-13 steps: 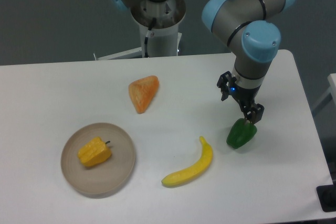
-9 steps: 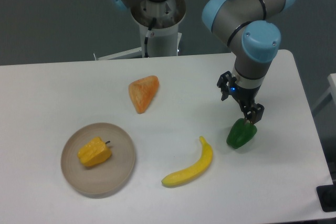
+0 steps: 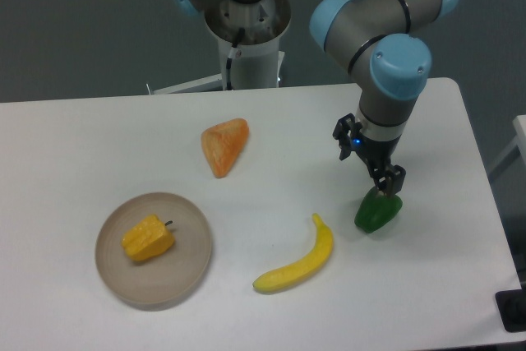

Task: Pick up the yellow pepper from the plate
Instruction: 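Move the open gripper over the yellow pepper on the plate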

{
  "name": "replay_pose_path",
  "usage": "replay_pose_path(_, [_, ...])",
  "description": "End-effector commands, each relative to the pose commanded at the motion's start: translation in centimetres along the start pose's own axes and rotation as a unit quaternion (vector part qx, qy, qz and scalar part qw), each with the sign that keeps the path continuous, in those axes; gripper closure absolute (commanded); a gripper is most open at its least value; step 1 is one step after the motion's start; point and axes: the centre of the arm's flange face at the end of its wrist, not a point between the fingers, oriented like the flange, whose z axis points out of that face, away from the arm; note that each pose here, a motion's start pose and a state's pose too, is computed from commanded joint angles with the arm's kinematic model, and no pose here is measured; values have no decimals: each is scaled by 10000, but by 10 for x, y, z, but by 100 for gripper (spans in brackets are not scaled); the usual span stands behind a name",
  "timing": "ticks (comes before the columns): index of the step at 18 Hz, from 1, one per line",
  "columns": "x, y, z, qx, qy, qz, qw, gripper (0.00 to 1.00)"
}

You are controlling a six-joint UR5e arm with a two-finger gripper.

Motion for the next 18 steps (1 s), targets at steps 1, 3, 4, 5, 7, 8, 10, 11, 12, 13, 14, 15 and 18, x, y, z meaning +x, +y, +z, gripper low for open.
replay_pose_path(1, [4, -10, -3, 60, -20, -67, 10000, 0])
replay_pose_path(3, [13, -39, -2, 149, 9, -122, 9998, 0])
replay_pose_path(4, [20, -59, 5, 135, 69, -96, 9998, 0])
replay_pose_path(5, [27, -76, 9, 103, 116, -76, 9999, 0])
replay_pose_path(7, [42, -110, 19, 144, 223, -136, 9996, 0])
replay_pose_path(8, [51, -127, 21, 144, 240, -191, 9994, 0])
replay_pose_path(10, [76, -180, 32, 171, 231, -386, 9988, 0])
replay_pose_path(11, [83, -196, 37, 196, 193, -475, 9985, 0])
replay_pose_path(12, [90, -211, 43, 213, 175, -564, 9980, 0])
replay_pose_path(13, [94, -222, 48, 232, 155, -646, 9975, 0])
replay_pose_path(14, [101, -235, 55, 244, 151, -707, 9971, 0])
replay_pose_path(15, [107, -247, 62, 245, 164, -738, 9968, 0])
replay_pose_path(18, [126, -270, 73, 209, 249, -751, 9966, 0])
